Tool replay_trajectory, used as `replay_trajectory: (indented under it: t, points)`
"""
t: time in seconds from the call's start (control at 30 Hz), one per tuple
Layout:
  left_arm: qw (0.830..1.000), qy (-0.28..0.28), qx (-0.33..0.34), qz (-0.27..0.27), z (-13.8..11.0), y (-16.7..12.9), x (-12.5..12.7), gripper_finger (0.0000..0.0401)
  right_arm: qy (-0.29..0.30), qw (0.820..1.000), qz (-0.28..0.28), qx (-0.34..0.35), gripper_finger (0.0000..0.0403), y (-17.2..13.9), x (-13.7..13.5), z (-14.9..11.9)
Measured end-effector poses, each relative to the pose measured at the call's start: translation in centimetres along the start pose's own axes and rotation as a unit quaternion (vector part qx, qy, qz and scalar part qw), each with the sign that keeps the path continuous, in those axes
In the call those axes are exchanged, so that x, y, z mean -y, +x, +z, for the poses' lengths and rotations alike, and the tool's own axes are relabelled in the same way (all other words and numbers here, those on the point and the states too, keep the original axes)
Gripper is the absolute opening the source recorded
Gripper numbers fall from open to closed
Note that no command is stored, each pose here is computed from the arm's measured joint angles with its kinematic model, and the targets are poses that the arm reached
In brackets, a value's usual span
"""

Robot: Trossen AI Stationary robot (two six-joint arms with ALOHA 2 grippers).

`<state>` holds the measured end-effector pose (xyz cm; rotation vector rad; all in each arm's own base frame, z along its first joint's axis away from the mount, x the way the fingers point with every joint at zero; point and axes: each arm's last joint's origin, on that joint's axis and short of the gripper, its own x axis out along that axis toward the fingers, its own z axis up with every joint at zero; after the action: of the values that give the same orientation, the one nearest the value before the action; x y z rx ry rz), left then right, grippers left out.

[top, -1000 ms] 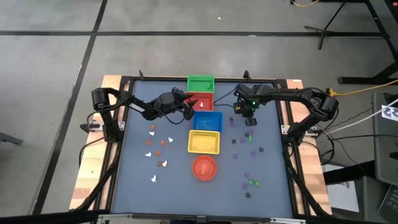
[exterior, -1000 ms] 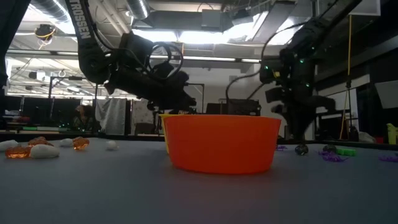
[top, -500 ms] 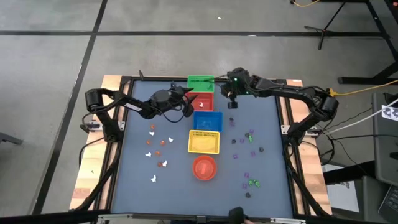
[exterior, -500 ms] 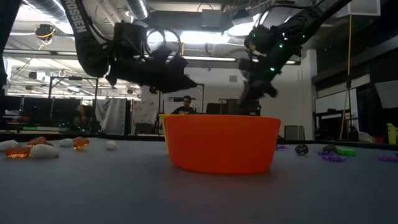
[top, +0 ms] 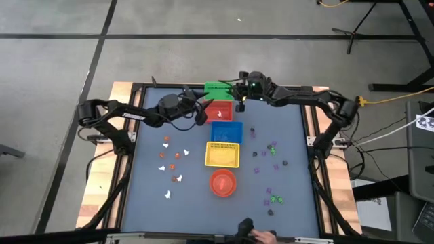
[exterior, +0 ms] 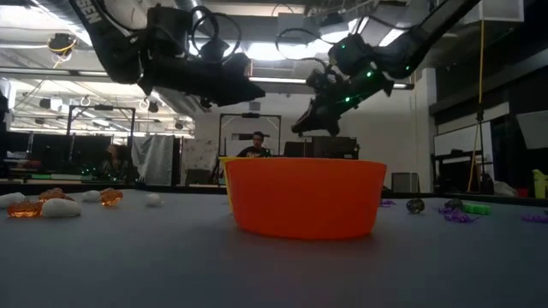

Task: Sort Halloween decoration
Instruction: Put the green skeleton toy into the green bin

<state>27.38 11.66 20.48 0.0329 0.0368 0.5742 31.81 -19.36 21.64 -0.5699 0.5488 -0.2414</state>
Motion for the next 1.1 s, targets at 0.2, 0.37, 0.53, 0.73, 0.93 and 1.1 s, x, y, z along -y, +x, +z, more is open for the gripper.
replay_trajectory:
  t: [0.2, 0.37, 0.53, 0.73, 0.93, 1.1]
  points:
    - [0.998, 0.008, -0.048, -0.030, -0.1, -0.7, 0.5, 0.0172, -0.005, 1.000, -0.023, 0.005, 0.0042, 2.2, -0.7, -1.3]
    - [0.996, 0.011, -0.071, -0.050, -0.5, -0.9, 1.2, 0.0172, -0.016, 0.999, -0.029, 0.005, 0.0042, 3.3, -1.1, -2.0]
    - [0.993, 0.018, -0.096, -0.065, -1.0, -1.2, 2.0, 0.0172, -0.017, 0.999, -0.027, -0.003, 0.0042, 3.7, -1.4, -2.4]
    - [0.986, 0.029, -0.142, -0.079, -1.8, -1.6, 2.8, 0.0172, -0.017, 0.999, -0.027, -0.004, 0.0042, 3.7, -1.4, -2.4]
    - [0.980, 0.038, -0.168, -0.102, -2.3, -2.2, 4.0, 0.0172, -0.015, 1.000, -0.026, -0.005, 0.0042, 3.7, -1.4, -2.5]
    - [0.973, 0.021, -0.197, -0.118, -2.2, -3.2, 4.9, 0.0172, -0.014, 0.999, -0.028, -0.008, 0.0067, 3.7, -1.4, -2.5]
